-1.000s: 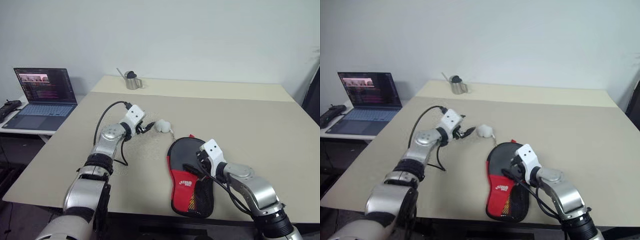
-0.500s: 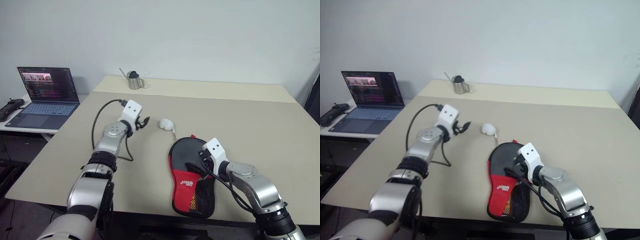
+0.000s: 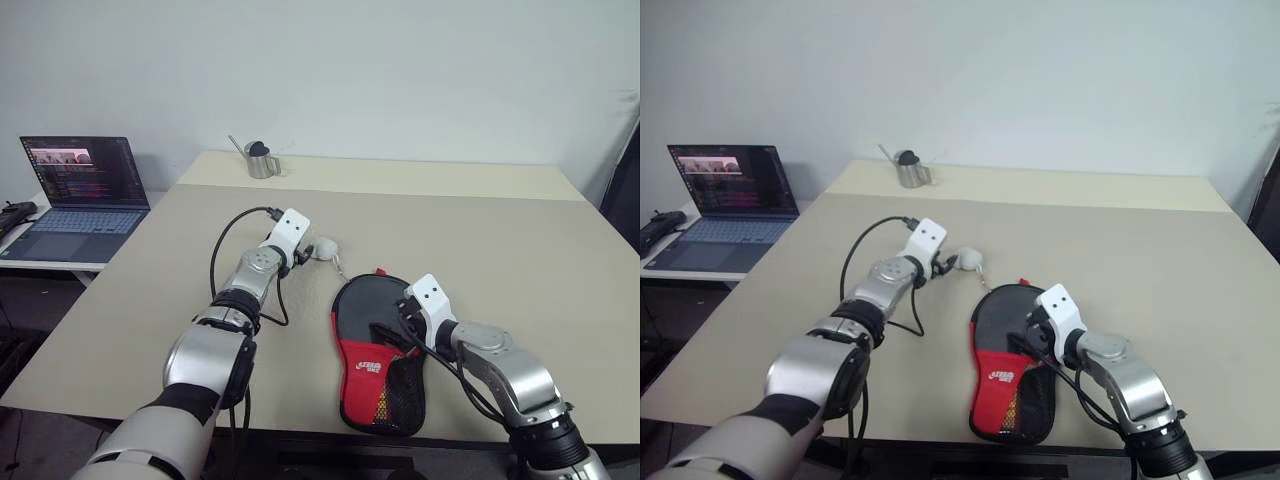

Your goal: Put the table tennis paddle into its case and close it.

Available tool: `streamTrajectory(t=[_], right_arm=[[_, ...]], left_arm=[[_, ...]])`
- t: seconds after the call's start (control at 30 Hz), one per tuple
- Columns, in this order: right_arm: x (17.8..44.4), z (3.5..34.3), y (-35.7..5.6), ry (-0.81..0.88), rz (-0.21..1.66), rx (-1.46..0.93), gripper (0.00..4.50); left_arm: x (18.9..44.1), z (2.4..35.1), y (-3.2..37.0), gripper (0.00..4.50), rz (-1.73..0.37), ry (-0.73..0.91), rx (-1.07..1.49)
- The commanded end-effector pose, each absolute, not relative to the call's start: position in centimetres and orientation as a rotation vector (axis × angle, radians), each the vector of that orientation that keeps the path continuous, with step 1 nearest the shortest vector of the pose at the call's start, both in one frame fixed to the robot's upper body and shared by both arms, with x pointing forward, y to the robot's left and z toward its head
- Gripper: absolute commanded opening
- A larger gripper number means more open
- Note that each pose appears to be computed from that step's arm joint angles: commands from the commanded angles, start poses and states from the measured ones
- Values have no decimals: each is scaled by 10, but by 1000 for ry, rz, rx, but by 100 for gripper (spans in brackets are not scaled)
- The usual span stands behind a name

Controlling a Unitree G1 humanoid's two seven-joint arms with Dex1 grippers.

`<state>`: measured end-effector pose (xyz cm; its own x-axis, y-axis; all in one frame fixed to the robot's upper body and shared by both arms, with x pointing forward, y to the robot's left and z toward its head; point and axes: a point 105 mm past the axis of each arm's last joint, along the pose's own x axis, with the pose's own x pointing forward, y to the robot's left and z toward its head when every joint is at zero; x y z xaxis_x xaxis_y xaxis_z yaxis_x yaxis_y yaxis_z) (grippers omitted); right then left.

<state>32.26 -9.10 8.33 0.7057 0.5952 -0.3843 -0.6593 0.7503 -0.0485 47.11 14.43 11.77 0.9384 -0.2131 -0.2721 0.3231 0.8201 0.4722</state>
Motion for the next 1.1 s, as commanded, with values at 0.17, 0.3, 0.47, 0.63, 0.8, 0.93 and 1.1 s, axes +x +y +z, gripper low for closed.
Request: streamTrajectory(t=[0.17, 0.3, 0.47, 0.63, 0.8, 0.93, 1.1], right_arm=[[315, 66, -94, 430, 684, -159, 450], [316, 66, -94, 426, 681, -159, 450], [316, 66, -94, 425, 678, -158, 450], [317, 67, -93, 422, 676, -156, 450], [319, 72, -93, 404, 680, -155, 450], [320, 87, -95, 362, 694, -143, 450], [318, 118, -93, 286, 756, -126, 450]], left_arm=[[472, 122, 111, 361, -331, 187, 514], [469, 135, 71, 361, -467, 106, 460], [464, 149, 48, 361, -567, 38, 414], [459, 152, 37, 361, -653, 22, 348], [462, 157, 55, 361, -633, 10, 307], [462, 168, 73, 361, -661, -21, 277], [445, 179, 89, 361, -836, -90, 267]])
